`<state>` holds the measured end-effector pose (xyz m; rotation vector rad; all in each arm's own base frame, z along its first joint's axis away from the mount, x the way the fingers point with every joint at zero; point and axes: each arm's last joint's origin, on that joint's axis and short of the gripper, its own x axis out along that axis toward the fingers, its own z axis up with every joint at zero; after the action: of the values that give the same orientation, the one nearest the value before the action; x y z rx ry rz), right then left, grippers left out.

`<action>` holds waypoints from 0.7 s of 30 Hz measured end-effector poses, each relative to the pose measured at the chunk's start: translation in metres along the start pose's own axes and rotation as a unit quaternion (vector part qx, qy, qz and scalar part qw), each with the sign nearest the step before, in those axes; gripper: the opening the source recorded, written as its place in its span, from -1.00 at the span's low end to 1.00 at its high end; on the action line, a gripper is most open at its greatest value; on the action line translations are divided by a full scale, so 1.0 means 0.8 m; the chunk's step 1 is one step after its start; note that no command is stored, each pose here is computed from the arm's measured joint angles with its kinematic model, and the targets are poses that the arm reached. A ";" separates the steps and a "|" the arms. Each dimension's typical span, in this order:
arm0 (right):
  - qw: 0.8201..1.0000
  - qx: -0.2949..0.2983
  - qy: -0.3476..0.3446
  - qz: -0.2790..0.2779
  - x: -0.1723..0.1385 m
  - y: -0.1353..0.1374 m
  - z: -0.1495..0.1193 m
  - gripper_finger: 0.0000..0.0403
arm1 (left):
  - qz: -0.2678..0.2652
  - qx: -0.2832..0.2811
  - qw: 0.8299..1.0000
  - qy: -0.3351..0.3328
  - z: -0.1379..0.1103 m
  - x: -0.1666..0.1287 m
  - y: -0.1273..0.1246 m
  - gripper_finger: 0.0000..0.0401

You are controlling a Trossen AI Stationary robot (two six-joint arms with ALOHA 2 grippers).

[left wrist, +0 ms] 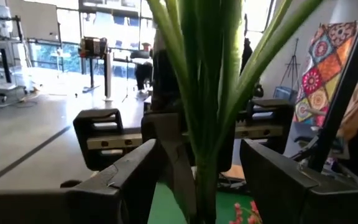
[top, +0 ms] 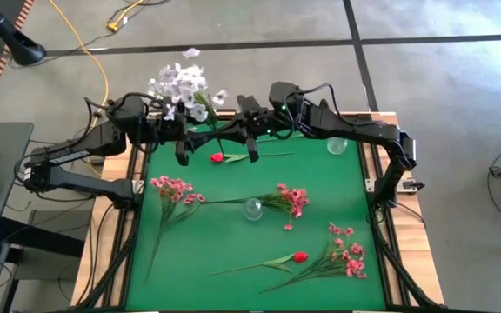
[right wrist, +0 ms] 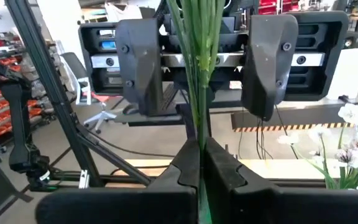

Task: Sort flowers into vase by color
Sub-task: Put the white flowers into the yellow vase

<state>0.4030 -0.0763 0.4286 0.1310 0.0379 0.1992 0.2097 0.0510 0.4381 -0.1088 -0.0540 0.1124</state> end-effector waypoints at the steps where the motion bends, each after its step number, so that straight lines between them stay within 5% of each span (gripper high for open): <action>1: 1.000 0.000 0.000 0.000 0.000 0.000 0.000 -0.83 | 0.000 -0.002 1.000 0.002 -0.001 0.001 0.000 0.07; 8: 1.000 -0.010 -0.022 0.006 0.001 0.004 0.005 -0.83 | 0.001 -0.005 1.000 0.004 -0.001 0.001 0.000 0.00; 21: 1.000 -0.003 -0.022 0.006 0.001 0.004 0.005 -0.80 | 0.001 0.000 1.000 0.003 -0.001 0.001 0.000 -0.75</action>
<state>0.4035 -0.0737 0.4332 0.1289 -0.0067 0.2093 0.2102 0.0510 0.4374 -0.1100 -0.0477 0.1131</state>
